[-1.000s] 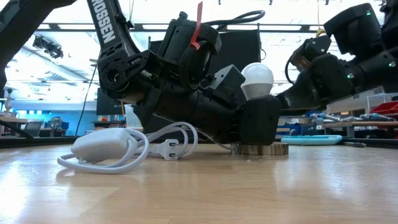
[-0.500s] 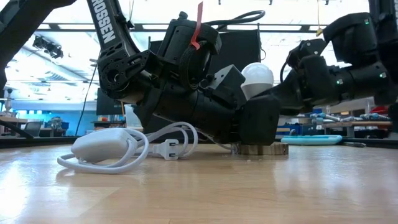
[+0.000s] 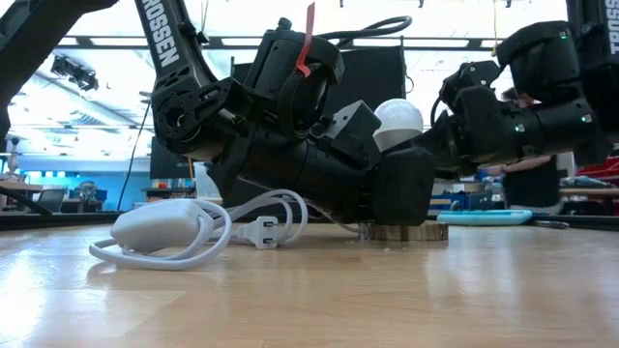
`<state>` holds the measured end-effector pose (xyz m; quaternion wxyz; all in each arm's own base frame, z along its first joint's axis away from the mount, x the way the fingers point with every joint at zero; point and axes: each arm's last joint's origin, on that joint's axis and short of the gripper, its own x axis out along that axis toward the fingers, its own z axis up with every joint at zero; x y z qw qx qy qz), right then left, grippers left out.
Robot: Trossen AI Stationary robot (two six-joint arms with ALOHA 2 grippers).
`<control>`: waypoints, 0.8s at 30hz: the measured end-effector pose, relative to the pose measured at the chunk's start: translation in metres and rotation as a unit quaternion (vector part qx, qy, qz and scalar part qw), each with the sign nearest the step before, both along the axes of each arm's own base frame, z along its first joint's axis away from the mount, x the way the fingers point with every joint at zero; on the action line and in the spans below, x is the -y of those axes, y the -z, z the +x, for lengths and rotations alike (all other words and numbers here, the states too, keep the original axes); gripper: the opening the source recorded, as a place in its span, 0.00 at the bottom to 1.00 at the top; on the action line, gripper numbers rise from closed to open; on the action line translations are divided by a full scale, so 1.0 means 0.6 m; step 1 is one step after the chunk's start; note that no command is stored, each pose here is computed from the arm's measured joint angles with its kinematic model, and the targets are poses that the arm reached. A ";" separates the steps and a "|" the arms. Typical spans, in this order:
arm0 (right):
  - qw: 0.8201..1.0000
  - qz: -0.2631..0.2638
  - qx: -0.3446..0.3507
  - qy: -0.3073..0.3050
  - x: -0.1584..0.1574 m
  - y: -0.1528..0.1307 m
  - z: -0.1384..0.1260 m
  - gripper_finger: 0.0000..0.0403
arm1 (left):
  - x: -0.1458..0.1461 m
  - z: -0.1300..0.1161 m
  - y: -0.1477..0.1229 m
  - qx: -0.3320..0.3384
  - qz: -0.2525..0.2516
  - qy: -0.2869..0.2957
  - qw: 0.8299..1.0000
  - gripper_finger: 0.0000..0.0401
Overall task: Screw lightbulb
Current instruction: Insert the lightbulb into the socket
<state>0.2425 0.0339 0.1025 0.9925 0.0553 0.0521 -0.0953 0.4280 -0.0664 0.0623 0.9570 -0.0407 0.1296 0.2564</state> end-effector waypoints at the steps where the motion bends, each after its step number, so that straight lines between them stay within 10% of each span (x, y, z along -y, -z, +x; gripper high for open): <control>1: 1.000 0.000 0.000 0.000 0.000 0.000 0.000 0.40 | 0.000 0.000 0.000 0.000 0.000 0.000 1.000 0.51; 24: 0.996 0.013 -0.019 0.086 -0.047 -0.006 0.032 0.44 | -0.002 -0.003 0.002 0.004 -0.006 -0.043 0.999 0.51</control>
